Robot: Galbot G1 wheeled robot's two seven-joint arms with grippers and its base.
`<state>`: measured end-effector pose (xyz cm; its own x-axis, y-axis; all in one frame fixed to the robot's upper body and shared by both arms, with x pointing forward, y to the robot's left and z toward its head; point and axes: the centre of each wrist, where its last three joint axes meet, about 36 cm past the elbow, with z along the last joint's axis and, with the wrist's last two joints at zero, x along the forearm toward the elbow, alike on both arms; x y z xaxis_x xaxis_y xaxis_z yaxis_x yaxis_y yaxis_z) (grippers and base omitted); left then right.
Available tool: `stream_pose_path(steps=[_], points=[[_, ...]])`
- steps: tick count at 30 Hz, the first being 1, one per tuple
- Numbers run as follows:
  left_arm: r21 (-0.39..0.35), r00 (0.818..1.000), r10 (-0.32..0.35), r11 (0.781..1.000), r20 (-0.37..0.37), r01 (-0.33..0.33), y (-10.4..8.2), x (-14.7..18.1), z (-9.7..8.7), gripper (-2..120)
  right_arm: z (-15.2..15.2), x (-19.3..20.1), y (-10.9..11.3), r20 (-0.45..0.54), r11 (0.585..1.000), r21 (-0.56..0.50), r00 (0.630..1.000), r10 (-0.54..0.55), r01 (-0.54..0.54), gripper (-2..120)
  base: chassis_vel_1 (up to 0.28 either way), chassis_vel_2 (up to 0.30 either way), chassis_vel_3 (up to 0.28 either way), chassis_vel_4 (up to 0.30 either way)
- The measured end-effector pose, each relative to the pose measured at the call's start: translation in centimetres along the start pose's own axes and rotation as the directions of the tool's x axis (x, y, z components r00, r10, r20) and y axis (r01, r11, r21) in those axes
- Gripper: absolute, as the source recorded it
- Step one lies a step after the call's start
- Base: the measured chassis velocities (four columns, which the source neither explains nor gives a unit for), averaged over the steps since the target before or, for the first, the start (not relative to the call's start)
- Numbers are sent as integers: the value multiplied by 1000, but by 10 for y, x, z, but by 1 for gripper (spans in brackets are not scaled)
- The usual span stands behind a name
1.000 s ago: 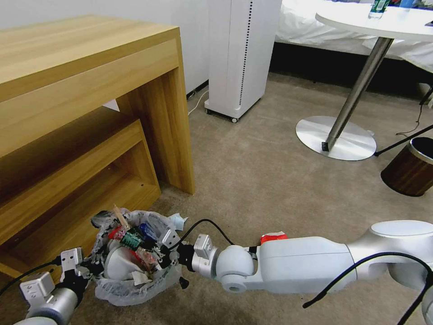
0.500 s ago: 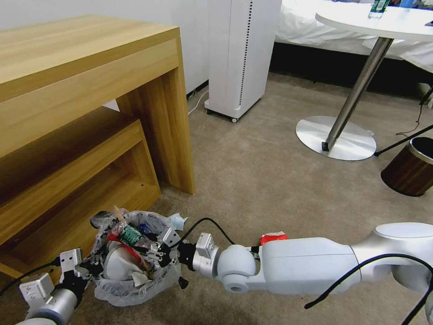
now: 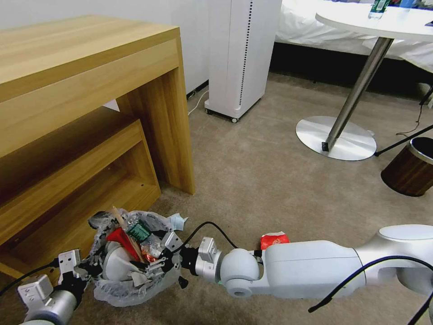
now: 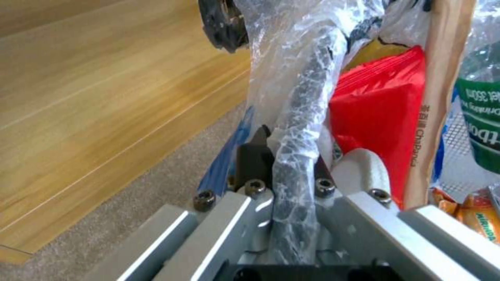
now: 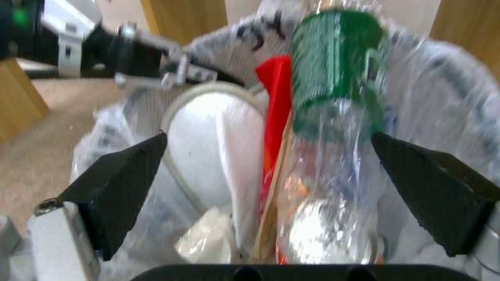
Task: Pick up the trash bin and place the garbage on the floor into it.
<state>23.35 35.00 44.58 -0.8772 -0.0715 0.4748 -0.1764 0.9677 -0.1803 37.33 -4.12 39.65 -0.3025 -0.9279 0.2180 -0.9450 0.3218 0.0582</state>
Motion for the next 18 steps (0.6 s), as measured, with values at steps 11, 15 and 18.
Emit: stream_pose_path(steps=[11, 15, 18], points=[[7, 1000, -6, 1000, 4, 6, 2, -4, 4, 1, 2, 7, -6, 41, 998, 40, 998, -57, 55, 100, 0, 0, 0, 0], [11, 1000, -13, 1000, 1, 13, 2, -6, 6, 1, -7, 6, -8, 101, 995, 47, 990, -97, 92, 100, 0, 0, 0, 0], [12, 1000, -14, 1000, 1, 14, 2, -6, 7, 1, -10, 6, -8, 111, 994, 52, 988, -104, 99, 100, 0, 0, 0, 0]])
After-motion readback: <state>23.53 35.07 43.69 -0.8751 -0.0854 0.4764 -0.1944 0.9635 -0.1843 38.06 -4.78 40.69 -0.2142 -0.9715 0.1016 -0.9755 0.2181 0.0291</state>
